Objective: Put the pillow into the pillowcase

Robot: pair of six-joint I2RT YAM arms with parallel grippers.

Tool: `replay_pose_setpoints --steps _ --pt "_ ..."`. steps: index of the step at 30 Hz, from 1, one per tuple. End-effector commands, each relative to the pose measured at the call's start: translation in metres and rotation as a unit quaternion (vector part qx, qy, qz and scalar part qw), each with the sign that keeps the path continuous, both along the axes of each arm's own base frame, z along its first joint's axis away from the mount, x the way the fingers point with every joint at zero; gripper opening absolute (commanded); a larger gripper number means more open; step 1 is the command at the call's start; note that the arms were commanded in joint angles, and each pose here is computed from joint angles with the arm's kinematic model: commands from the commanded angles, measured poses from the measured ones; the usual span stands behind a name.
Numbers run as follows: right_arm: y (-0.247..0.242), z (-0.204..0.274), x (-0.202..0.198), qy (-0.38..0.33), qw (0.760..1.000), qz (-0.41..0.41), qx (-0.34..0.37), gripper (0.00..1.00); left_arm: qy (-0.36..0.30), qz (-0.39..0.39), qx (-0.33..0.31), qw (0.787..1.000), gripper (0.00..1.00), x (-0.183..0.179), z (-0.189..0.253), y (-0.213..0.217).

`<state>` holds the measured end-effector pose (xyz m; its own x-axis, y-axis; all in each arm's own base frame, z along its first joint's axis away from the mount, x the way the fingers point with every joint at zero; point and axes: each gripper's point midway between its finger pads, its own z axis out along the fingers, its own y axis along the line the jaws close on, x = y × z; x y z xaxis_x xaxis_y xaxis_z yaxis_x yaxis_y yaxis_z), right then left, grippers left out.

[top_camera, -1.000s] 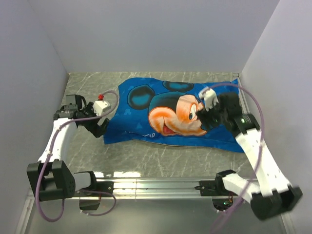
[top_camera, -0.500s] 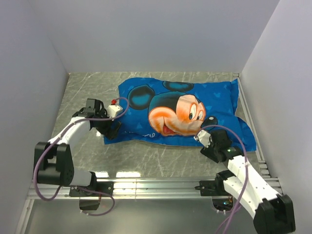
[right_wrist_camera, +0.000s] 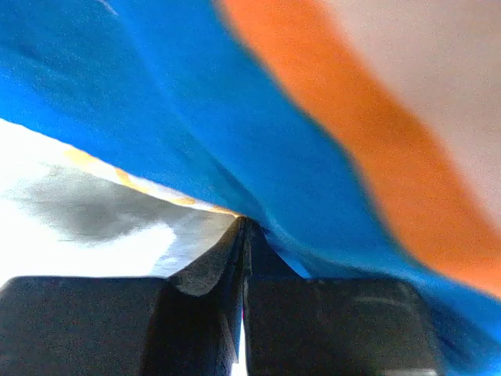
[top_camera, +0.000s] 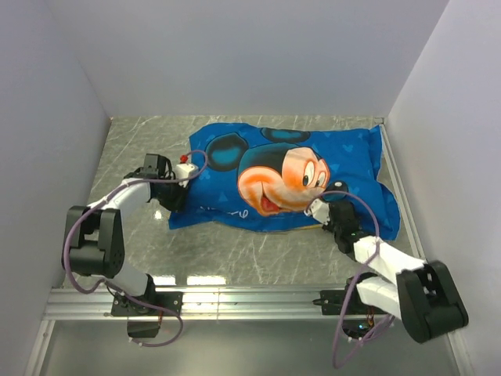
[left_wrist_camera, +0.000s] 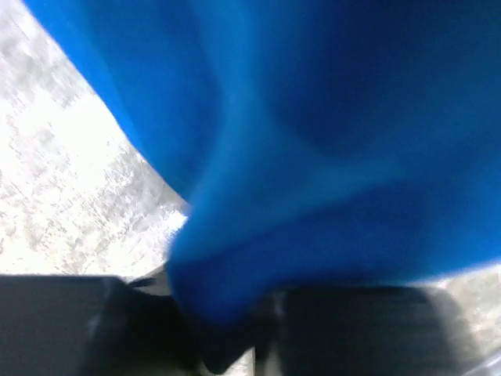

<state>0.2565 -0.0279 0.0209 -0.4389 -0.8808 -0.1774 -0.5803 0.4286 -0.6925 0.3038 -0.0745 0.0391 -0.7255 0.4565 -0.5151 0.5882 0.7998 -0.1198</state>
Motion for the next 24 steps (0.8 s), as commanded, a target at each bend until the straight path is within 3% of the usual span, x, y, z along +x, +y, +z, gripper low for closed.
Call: replay_pose_setpoints --steps 1,2,10,13,15,16,17,18,21,24 --pt "0.006 0.071 0.034 -0.14 0.989 -0.023 0.045 0.0 -0.054 -0.002 -0.042 0.998 0.05 0.026 0.05 -0.012" --pt "0.01 0.091 0.037 -0.163 0.985 -0.019 0.059 0.0 -0.062 0.002 -0.053 0.997 0.0 0.028 0.061 -0.011" --pt "0.013 0.226 0.02 -0.318 0.938 -0.005 0.135 0.0 -0.171 0.009 -0.103 0.98 0.0 0.03 0.176 -0.007" --pt "0.017 0.236 0.019 -0.3 0.944 0.009 0.138 0.0 -0.191 0.002 -0.106 0.976 0.0 0.025 0.196 -0.008" --pt "0.016 0.23 0.021 -0.281 0.951 0.006 0.126 0.14 -0.193 -0.004 -0.112 0.975 0.0 0.022 0.202 -0.011" --pt "0.019 0.208 0.019 -0.228 0.966 0.008 0.122 0.32 -0.195 0.001 -0.115 0.974 0.0 0.023 0.206 -0.011" --pt "0.022 0.205 0.018 -0.209 0.969 0.014 0.127 0.93 -0.186 0.003 -0.119 0.975 0.0 0.021 0.206 -0.012" --pt "0.028 0.193 0.016 -0.181 0.974 0.033 0.13 1.0 -0.179 0.001 -0.12 0.977 0.0 0.022 0.203 -0.013" --pt "0.014 0.156 0.014 -0.13 0.987 0.029 0.091 1.0 -0.181 0.012 -0.107 0.978 0.0 0.028 0.199 -0.007" --pt "0.007 0.145 0.018 -0.111 0.988 0.027 0.105 1.0 -0.179 0.022 -0.091 0.979 0.0 0.036 0.189 -0.001"
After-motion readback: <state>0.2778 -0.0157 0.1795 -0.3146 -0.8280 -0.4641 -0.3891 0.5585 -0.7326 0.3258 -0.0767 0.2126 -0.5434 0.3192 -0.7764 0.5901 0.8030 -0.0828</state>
